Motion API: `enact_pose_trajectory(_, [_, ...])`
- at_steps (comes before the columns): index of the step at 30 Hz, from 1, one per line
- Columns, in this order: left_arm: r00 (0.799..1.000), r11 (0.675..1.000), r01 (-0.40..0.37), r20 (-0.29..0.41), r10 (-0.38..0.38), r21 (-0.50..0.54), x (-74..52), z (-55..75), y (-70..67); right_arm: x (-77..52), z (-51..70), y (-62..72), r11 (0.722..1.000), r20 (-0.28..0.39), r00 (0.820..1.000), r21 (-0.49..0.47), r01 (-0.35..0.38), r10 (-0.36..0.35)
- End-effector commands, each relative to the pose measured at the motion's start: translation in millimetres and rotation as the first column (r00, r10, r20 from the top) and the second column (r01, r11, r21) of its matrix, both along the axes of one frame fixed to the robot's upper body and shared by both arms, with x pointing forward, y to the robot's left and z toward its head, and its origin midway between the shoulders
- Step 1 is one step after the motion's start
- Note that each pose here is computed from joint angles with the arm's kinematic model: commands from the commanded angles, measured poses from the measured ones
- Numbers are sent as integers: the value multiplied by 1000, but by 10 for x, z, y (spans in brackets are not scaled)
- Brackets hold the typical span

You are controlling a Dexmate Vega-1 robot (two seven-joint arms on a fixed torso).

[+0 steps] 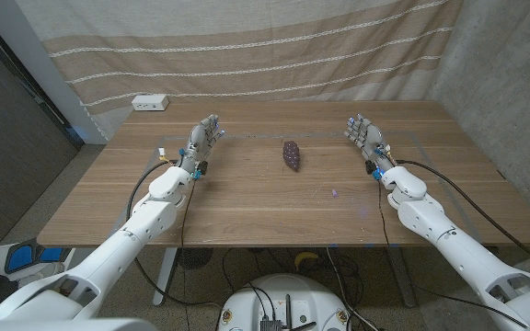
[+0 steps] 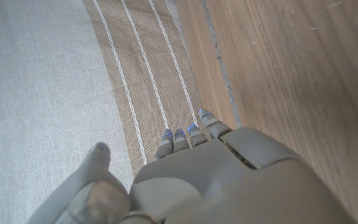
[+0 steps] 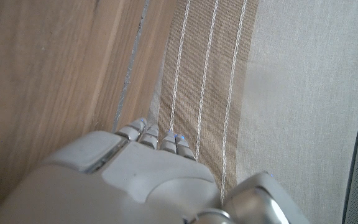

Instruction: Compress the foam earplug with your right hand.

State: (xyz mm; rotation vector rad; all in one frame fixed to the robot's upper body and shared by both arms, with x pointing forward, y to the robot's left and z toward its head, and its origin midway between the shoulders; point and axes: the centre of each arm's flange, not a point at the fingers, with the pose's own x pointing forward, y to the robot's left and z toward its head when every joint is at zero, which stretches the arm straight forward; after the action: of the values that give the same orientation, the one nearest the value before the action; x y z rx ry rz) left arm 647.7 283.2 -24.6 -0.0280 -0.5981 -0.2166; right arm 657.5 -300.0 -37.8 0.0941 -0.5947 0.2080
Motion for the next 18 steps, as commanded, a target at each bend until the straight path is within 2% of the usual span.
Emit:
enact_pose_trajectory(1, [1000, 1000, -8, 8, 8, 27, -88, 34, -104, 42, -130, -150, 999, 3, 1000, 40, 4, -4])
enact_pose_trajectory(13, [1000, 999, -5, 12, 5, 38, -40, 88, -64, 34, -103, -174, 998, 14, 999, 49, 38, -39])
enact_pose_trajectory(18, [1000, 999, -10, 9, 9, 46, -39, 87, -32, -10, -77, -174, 995, 22, 995, 44, 94, -95])
